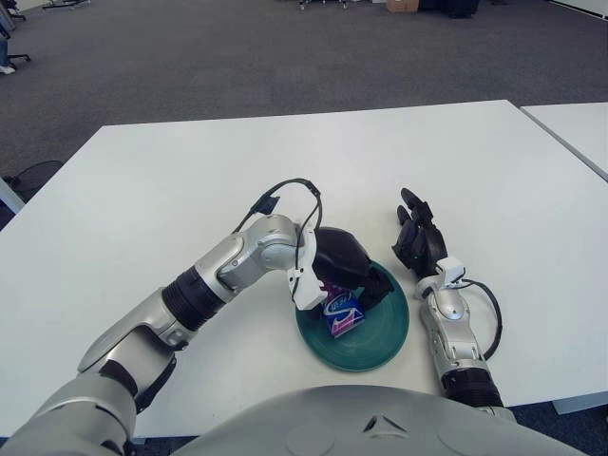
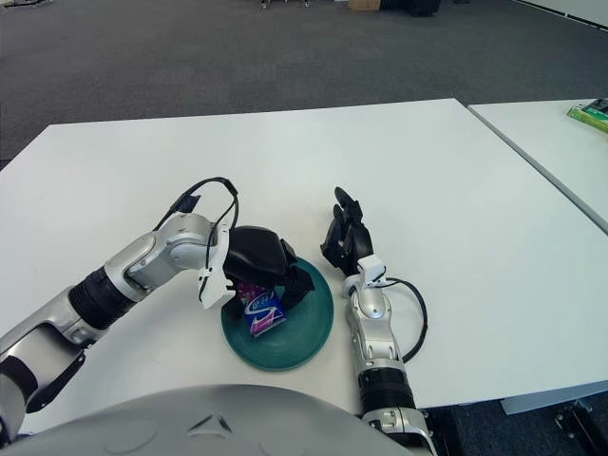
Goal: Put the gum into the plate.
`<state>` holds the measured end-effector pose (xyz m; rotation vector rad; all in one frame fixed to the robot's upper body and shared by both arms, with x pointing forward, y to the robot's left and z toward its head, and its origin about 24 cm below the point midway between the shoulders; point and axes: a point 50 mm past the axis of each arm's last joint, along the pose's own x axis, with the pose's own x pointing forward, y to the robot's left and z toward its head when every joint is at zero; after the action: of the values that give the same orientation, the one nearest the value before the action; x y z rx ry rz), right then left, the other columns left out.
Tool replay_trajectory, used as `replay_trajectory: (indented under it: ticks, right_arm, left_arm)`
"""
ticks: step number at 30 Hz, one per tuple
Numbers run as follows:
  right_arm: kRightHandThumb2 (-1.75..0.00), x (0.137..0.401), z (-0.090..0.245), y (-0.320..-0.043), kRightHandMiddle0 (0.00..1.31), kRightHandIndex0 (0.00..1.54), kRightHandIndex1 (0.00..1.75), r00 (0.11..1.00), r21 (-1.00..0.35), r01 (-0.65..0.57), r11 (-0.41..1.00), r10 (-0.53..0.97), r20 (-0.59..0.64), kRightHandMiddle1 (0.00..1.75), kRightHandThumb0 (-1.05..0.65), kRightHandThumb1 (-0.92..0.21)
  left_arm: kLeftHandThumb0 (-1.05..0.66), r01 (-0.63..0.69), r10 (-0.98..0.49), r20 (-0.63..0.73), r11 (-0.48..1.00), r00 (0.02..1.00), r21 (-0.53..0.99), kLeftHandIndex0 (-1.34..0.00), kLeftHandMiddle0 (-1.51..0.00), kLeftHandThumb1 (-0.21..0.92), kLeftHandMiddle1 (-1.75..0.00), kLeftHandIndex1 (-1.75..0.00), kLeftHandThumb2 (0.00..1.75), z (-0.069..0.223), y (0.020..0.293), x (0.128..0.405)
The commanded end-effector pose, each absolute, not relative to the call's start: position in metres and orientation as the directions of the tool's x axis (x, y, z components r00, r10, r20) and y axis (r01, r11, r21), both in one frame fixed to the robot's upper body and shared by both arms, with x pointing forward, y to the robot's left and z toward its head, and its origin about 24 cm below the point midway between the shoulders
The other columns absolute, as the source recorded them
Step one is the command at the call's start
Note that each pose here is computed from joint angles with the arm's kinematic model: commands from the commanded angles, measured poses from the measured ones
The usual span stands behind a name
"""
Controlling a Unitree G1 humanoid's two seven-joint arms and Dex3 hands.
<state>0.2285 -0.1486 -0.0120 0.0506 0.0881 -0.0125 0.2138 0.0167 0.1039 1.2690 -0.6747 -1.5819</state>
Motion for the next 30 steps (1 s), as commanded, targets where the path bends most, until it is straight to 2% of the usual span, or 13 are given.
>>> replay_trajectory:
  ticks: [1,2,3,4,6,9,11,18,24,30]
  right_arm:
    - [-1.04,0.197,-0.054,-0.154,0.00,0.17,0.00,0.936,0.046,0.056,0.997,-0.036,-0.350,0.36,-0.71,-0.92]
    - [-1.04,0.198,-0.056,-0.154,0.00,0.18,0.00,0.933,0.051,0.057,0.997,-0.035,-0.357,0.37,-0.70,-0.92]
    - [-1.04,0.198,-0.058,-0.155,0.00,0.18,0.01,0.931,0.055,0.058,0.997,-0.034,-0.363,0.38,-0.70,-0.92]
    - [-1.04,0.200,-0.060,-0.155,0.00,0.18,0.01,0.928,0.063,0.061,0.996,-0.033,-0.371,0.38,-0.70,-0.92]
    - [-1.04,0.203,-0.063,-0.155,0.00,0.20,0.01,0.924,0.079,0.068,0.995,-0.033,-0.380,0.41,-0.69,-0.92]
    - [-1.04,0.207,-0.066,-0.153,0.00,0.23,0.03,0.922,0.112,0.085,0.990,-0.035,-0.386,0.48,-0.69,-0.92]
    - [-1.02,0.210,-0.069,-0.152,0.00,0.25,0.03,0.921,0.143,0.104,0.984,-0.041,-0.388,0.52,-0.69,-0.92]
    - [-0.98,0.212,-0.070,-0.150,0.00,0.30,0.04,0.925,0.187,0.144,0.972,-0.065,-0.375,0.61,-0.67,-0.92]
    - [-0.95,0.214,-0.070,-0.148,0.00,0.32,0.04,0.924,0.212,0.189,0.959,-0.100,-0.369,0.63,-0.66,-0.92]
    - [-0.93,0.216,-0.070,-0.146,0.00,0.35,0.04,0.925,0.214,0.206,0.955,-0.118,-0.362,0.66,-0.65,-0.92]
  left_arm:
    - [-0.37,0.340,-0.914,-0.405,-0.371,0.032,0.864,-0.37,-0.58,0.85,-1.75,-1.60,0.48,0.096,0.017,0.215]
    - [-0.53,0.327,-0.913,-0.407,-0.376,0.031,0.867,-0.25,-0.45,0.88,-1.54,-1.52,0.45,0.095,0.017,0.215]
    - [-0.65,0.316,-0.912,-0.409,-0.379,0.030,0.869,-0.16,-0.38,0.89,-1.31,-1.40,0.45,0.095,0.017,0.215]
    - [-0.69,0.304,-0.907,-0.420,-0.392,0.029,0.868,-0.13,-0.36,0.90,-1.22,-1.36,0.45,0.094,0.017,0.215]
    - [-0.79,0.293,-0.896,-0.443,-0.416,0.029,0.861,-0.05,-0.33,0.91,-0.72,-1.11,0.49,0.092,0.017,0.216]
    - [-0.87,0.289,-0.884,-0.467,-0.440,0.027,0.850,-0.02,-0.29,0.92,-0.32,-0.84,0.57,0.092,0.017,0.218]
    - [-0.90,0.293,-0.881,-0.473,-0.446,0.024,0.846,-0.01,-0.26,0.92,-0.20,-0.70,0.62,0.092,0.018,0.219]
    - [-0.99,0.284,-0.880,-0.476,-0.454,0.007,0.844,0.00,-0.18,0.92,-0.04,-0.43,0.72,0.100,0.020,0.220]
    - [-1.04,0.234,-0.884,-0.467,-0.455,-0.003,0.859,0.00,-0.13,0.92,-0.01,-0.26,0.77,0.102,0.021,0.220]
    - [-1.05,0.222,-0.886,-0.464,-0.451,0.008,0.864,0.00,-0.10,0.92,0.00,-0.17,0.79,0.103,0.028,0.222]
